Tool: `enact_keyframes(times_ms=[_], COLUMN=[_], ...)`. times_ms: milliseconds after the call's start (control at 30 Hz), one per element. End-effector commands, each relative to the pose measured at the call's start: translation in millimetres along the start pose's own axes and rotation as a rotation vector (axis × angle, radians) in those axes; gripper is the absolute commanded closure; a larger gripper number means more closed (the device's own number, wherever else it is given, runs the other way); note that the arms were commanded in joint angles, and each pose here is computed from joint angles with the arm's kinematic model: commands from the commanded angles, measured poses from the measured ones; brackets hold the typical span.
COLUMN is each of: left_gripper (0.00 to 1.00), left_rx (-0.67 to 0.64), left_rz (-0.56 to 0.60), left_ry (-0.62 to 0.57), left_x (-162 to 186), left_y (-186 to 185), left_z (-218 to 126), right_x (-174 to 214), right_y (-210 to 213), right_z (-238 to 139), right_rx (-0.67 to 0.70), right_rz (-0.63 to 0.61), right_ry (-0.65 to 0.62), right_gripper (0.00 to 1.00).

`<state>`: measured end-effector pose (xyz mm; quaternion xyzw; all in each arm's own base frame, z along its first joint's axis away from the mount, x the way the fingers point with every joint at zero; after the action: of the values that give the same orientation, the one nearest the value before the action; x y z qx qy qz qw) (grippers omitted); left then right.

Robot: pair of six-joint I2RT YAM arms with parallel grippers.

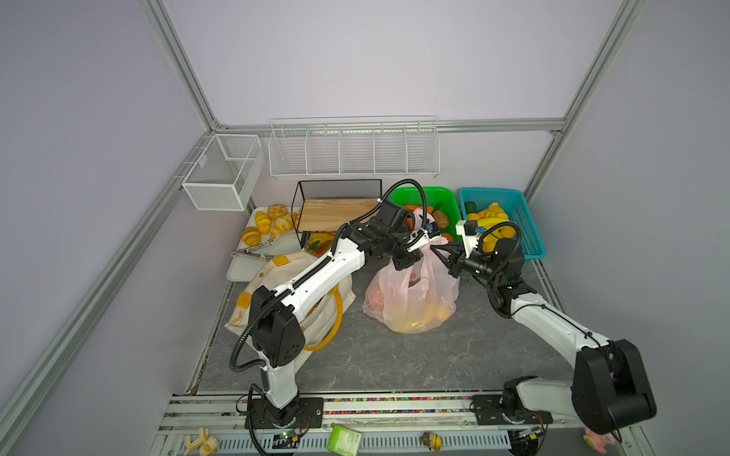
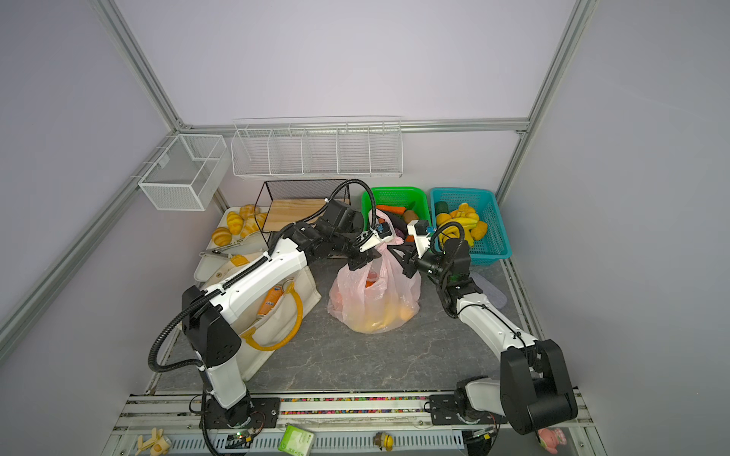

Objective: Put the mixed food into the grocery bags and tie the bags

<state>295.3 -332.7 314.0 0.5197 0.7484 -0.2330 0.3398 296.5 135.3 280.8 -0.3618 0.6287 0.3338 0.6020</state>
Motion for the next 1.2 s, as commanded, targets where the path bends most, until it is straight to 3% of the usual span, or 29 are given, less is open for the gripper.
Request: enact_keyframes(times_ms=[0,233,333,500,600,733,967,1033,1167], left_gripper=[0.78,0.58,0.56,0.62,0.81,1.00,1.00,1.00,1.00], left_rx=[-0.044,-0.049,-0.059,-0.045,-0.056,-0.062,0.019,0.029,0.045], left_rz=[0.040,0.045,0.053,0.070,0.069,0.053,-0.028,-0.041,-0.050], left_ry=[-0.008,-0.048,-0.076,-0.140,-0.135,-0.084,-0.092,-0.100,-0.111], left_x=[1.8,8.6,8.7,1.6,-2.5,2.2,5.5,4.2,3.0], left_y=[-4.2,-7.4,-7.1,-8.5,-7.0,-8.7,-15.8,-16.5,-17.6], left_z=[-17.5,-21.0,-18.7,-17.1,-17.4,-24.0,-26.5,-26.7,-28.2], right_x=[0.9,-0.5,-4.2,-7.0,-6.1,0.4,13.9,19.7,23.4], right_y=[6.4,13.1,14.8,15.1,16.5,15.7,26.5,30.4,28.3], right_z=[-7.2,-12.2,-12.8,-13.0,-15.1,-23.6,-29.2,-26.9,-23.2], right_rx=[0.007,-0.017,-0.029,-0.033,-0.027,0.035,0.199,0.262,0.377], right_rz=[-0.042,-0.042,-0.024,0.001,-0.019,-0.129,-0.333,-0.369,-0.374], right_ry=[0.028,0.025,0.012,0.002,0.020,0.119,0.152,0.155,0.142], right_gripper=[0.93,0.94,0.93,0.93,0.91,0.75,0.34,0.15,0.01])
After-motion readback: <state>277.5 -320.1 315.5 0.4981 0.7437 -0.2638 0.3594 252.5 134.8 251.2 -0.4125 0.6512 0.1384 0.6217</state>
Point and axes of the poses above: each gripper's point midway between its finger pads, its own z axis out along the fingers, its own y axis along the line the jaws close on, x = y × z, the point moved 9 cm from there along -z, back along the fingers, and after that the axes turned 15 degrees about -z, right-handed, at the moved point
